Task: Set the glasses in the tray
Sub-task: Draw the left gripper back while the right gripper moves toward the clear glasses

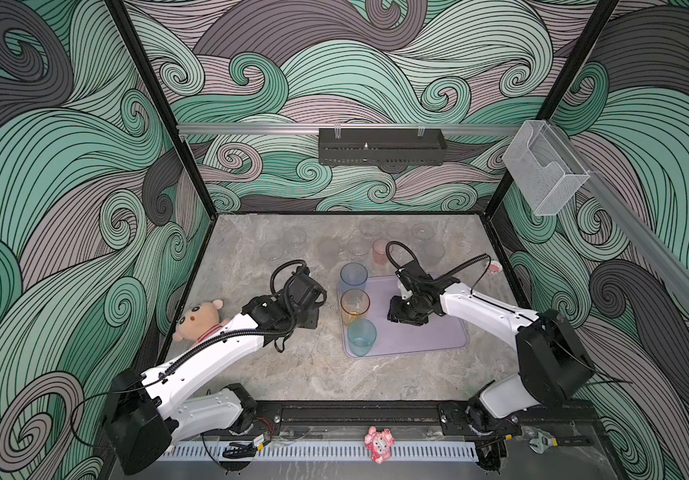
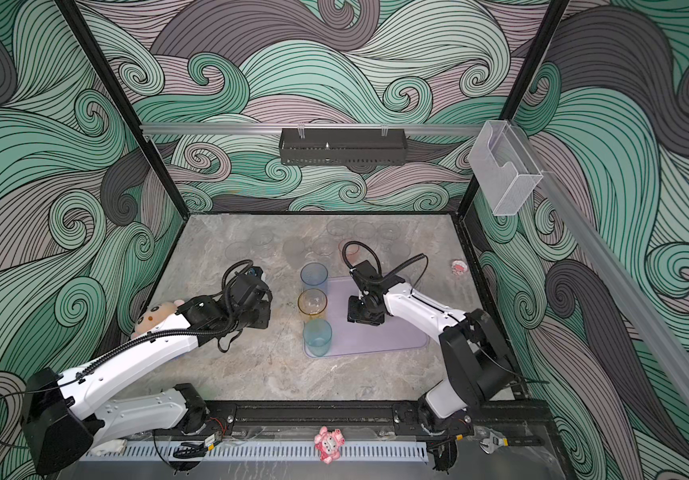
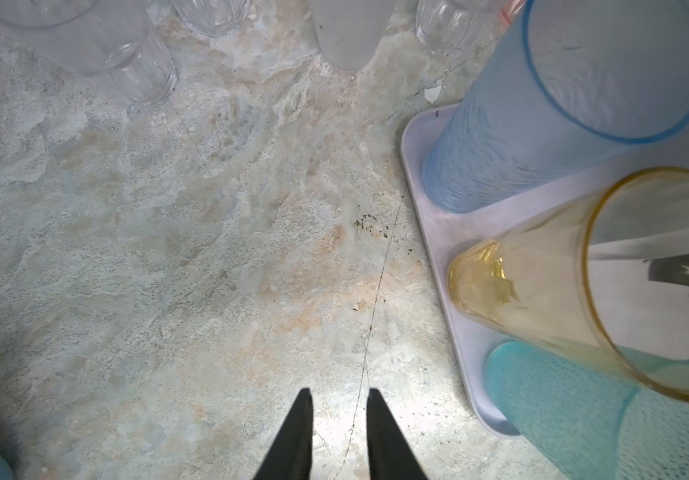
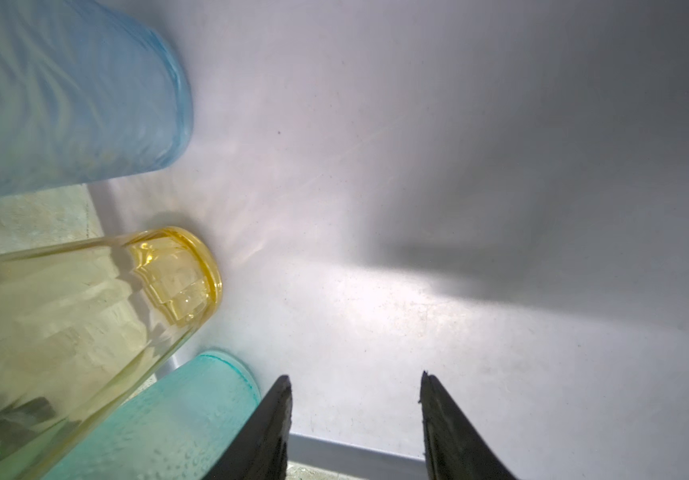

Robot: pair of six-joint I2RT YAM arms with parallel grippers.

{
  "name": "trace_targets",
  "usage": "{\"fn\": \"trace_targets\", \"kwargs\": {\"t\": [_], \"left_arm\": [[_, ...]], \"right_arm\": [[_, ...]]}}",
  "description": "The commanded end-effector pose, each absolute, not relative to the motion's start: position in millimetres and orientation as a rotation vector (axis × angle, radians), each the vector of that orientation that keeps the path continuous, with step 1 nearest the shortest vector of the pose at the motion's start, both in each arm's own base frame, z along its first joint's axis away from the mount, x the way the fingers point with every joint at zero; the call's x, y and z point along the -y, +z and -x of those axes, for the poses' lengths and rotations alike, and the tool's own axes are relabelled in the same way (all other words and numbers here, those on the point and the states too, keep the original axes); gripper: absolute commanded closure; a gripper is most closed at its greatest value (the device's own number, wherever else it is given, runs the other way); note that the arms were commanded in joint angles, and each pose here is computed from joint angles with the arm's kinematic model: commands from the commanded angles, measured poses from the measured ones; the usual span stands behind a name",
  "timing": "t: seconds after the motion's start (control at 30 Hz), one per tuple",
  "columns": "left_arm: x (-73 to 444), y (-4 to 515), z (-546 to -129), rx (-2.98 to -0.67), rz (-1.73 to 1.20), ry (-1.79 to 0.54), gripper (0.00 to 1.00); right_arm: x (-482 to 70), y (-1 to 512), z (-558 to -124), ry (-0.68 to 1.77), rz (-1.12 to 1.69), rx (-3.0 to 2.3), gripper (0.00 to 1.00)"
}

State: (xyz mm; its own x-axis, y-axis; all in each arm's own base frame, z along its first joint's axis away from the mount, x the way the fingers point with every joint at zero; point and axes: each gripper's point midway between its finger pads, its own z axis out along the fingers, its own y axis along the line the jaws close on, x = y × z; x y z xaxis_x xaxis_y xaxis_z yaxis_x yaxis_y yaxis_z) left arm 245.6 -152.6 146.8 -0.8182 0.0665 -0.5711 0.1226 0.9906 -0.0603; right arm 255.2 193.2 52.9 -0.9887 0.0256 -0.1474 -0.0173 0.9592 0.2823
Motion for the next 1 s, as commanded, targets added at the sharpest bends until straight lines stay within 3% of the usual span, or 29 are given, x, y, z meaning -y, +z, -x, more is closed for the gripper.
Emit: {"fn": "trace_targets", "kwargs": {"t": [0.0, 0.2, 0.5, 0.7, 0.97], "left_arm": [[147.2, 158.5, -250.4, -2.497, -0.081, -0.124, 0.72], [140.7, 154.2, -248.7, -2.504, -0.071, -0.104, 0.72], [131.5, 147.8, -249.4, -2.521, -0.006, -0.12, 0.69], [130.5, 134.6, -246.0, -2.513, 0.063, -0.201, 0.51], [158.8, 99.7, -230.0, -2.668, 0.085, -0.39, 0.54]], "right_arm": [[-191.4, 37.3, -249.5, 0.422, -0.012, -3.004, 0.49], [-203.4, 22.9, -244.5, 0.475, -0.037, -3.063, 0.5], [-196.5, 43.2, -255.5, 0.457, -0.042, -3.002, 0.5], [-170.1, 59.6, -260.1, 0.414, -0.103, -2.939, 0.49], [-138.8, 70.0, -280.5, 0.404, -0.247, -2.888, 0.49]]}}
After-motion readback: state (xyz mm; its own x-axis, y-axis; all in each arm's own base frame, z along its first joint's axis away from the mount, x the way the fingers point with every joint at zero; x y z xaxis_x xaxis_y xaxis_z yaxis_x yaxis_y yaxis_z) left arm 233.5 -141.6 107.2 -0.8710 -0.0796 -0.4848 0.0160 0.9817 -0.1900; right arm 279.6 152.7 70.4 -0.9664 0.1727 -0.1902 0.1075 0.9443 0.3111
